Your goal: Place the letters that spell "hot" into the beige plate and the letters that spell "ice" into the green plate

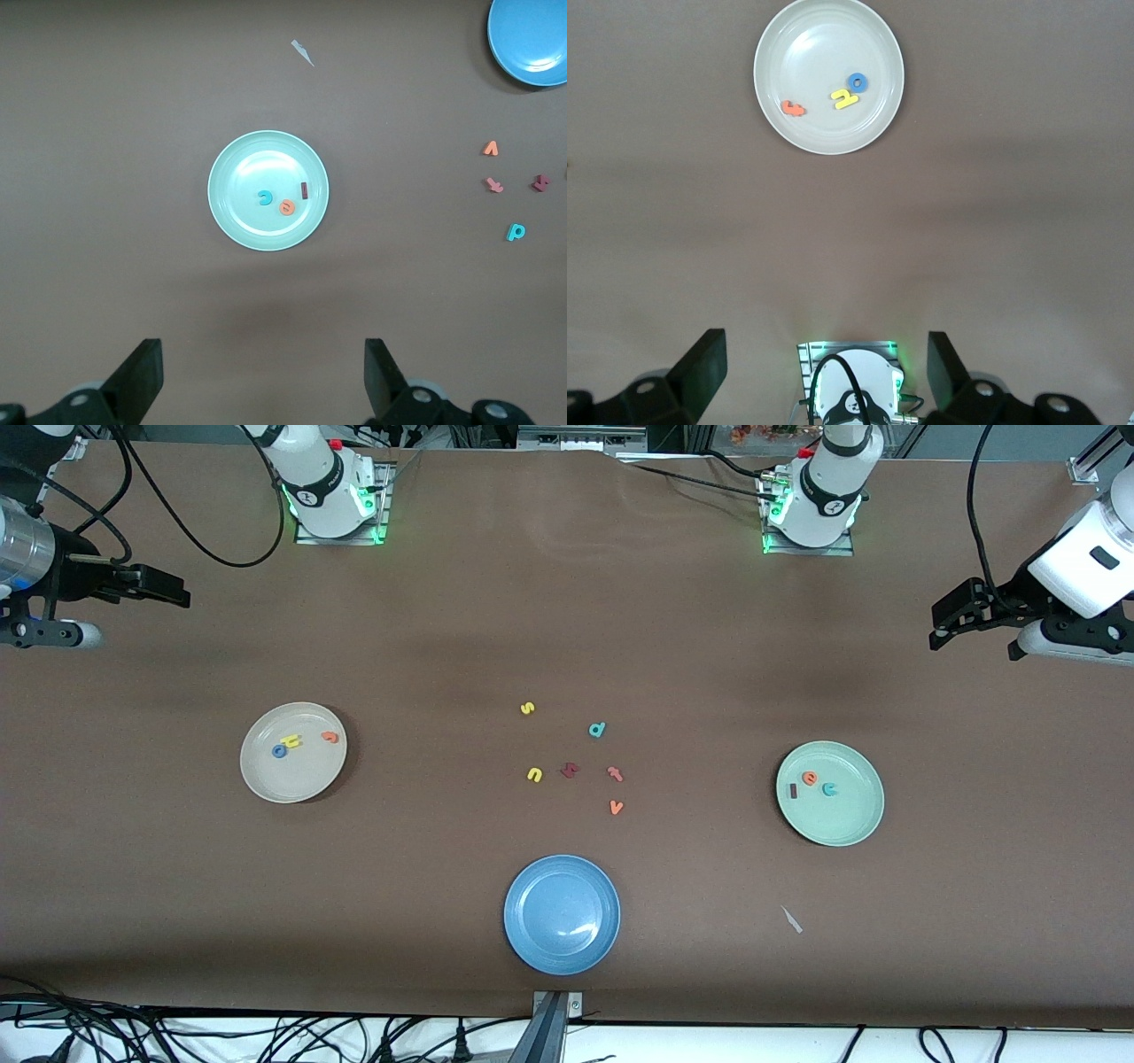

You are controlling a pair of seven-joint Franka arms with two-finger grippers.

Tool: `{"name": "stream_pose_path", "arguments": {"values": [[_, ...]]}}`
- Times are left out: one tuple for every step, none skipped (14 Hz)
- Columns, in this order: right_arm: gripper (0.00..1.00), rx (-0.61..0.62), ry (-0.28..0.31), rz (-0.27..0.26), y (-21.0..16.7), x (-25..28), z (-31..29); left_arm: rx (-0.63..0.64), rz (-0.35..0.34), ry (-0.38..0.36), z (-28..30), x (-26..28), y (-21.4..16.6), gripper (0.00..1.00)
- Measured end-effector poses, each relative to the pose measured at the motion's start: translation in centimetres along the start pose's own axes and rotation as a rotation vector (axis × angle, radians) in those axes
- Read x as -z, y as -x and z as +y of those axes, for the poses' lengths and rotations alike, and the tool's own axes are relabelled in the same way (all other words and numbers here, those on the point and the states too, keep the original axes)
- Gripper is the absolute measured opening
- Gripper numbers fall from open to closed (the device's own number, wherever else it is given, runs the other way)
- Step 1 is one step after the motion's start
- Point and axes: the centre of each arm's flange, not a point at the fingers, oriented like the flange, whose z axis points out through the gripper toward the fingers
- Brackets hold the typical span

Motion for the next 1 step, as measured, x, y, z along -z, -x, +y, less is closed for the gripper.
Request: {"name": "stream_pose_path", "arguments": {"values": [[1.0,0.0,0.0,0.0,0.0,0.0,0.0,0.0,0.0,0.0,0.0,0.0,0.0,1.0]]}}
